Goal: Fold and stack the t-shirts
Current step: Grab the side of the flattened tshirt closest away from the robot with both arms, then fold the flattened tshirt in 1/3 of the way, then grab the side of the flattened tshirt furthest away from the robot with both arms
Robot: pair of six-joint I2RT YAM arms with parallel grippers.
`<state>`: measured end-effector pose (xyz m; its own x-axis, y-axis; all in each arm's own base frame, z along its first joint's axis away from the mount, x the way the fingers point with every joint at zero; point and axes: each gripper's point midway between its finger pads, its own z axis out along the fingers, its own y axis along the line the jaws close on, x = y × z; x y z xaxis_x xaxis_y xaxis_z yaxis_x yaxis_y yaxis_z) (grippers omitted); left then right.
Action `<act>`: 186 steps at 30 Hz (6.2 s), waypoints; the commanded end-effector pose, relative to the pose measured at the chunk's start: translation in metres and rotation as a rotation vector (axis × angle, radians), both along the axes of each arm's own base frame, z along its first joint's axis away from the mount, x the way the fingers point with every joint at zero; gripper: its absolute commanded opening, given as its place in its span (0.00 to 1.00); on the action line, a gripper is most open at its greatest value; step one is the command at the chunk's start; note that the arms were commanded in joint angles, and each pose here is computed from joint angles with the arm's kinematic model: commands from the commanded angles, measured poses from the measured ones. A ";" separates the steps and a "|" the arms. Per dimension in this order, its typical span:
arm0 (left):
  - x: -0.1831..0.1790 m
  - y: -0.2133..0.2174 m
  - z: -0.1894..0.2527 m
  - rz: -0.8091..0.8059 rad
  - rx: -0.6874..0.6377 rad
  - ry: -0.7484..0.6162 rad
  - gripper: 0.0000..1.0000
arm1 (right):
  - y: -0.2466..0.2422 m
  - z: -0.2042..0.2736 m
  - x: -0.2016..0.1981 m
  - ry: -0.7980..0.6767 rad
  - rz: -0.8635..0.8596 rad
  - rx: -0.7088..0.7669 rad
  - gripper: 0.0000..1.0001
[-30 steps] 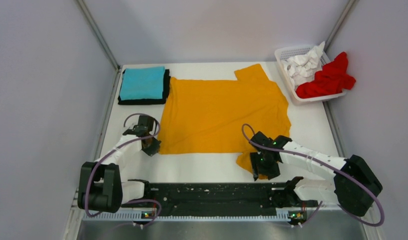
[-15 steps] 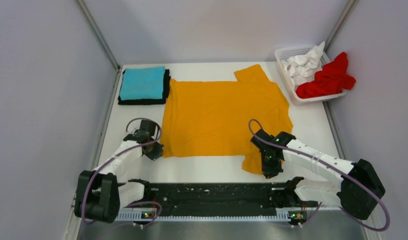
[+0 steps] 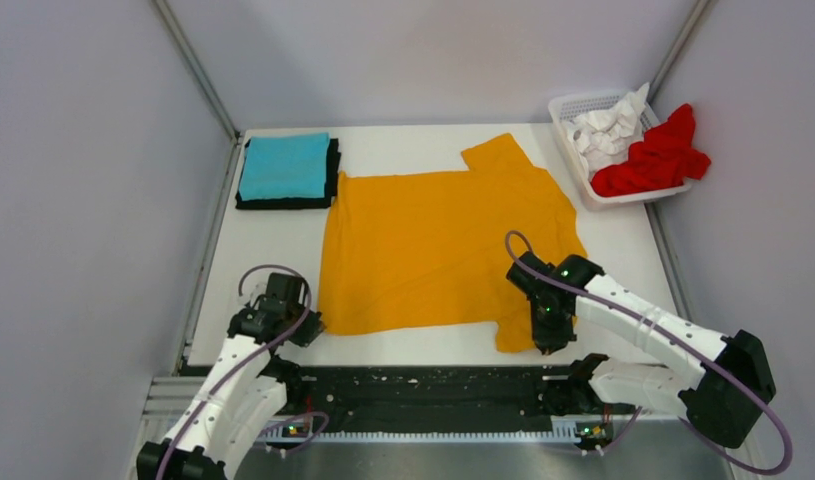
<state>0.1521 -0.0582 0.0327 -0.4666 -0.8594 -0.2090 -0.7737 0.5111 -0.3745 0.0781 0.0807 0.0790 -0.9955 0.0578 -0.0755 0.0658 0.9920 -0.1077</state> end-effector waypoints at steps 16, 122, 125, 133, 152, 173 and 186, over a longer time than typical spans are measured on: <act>0.110 0.002 0.059 -0.023 0.120 -0.135 0.00 | 0.015 0.059 0.150 -0.383 0.003 0.070 0.08; 0.046 -0.030 -0.014 -0.177 0.010 0.043 0.99 | -0.022 -0.049 0.087 -0.227 -0.410 0.222 0.99; 0.035 -0.027 -0.012 -0.142 0.004 0.018 0.99 | -0.014 -0.043 0.090 -0.244 -0.402 0.270 0.99; 0.019 -0.028 -0.014 -0.093 -0.032 0.010 0.99 | -0.011 -0.042 0.079 -0.229 -0.418 0.292 0.99; 0.113 0.001 0.086 -0.148 0.304 -0.188 0.99 | -0.021 0.069 0.189 -0.760 -0.273 0.282 0.99; 0.260 0.031 0.031 -0.220 0.361 0.082 0.71 | 0.022 0.090 0.426 -0.903 -0.047 0.200 0.99; 0.251 0.032 -0.002 -0.186 0.348 0.182 0.49 | 0.036 0.048 0.496 -0.881 0.032 0.157 0.99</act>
<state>0.3957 -0.0286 0.0311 -0.6829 -0.6347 -0.3616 -0.6737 0.7386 -0.0242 0.5519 0.1083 0.1120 -0.6309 0.1291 -0.7651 0.0699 0.9915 0.1097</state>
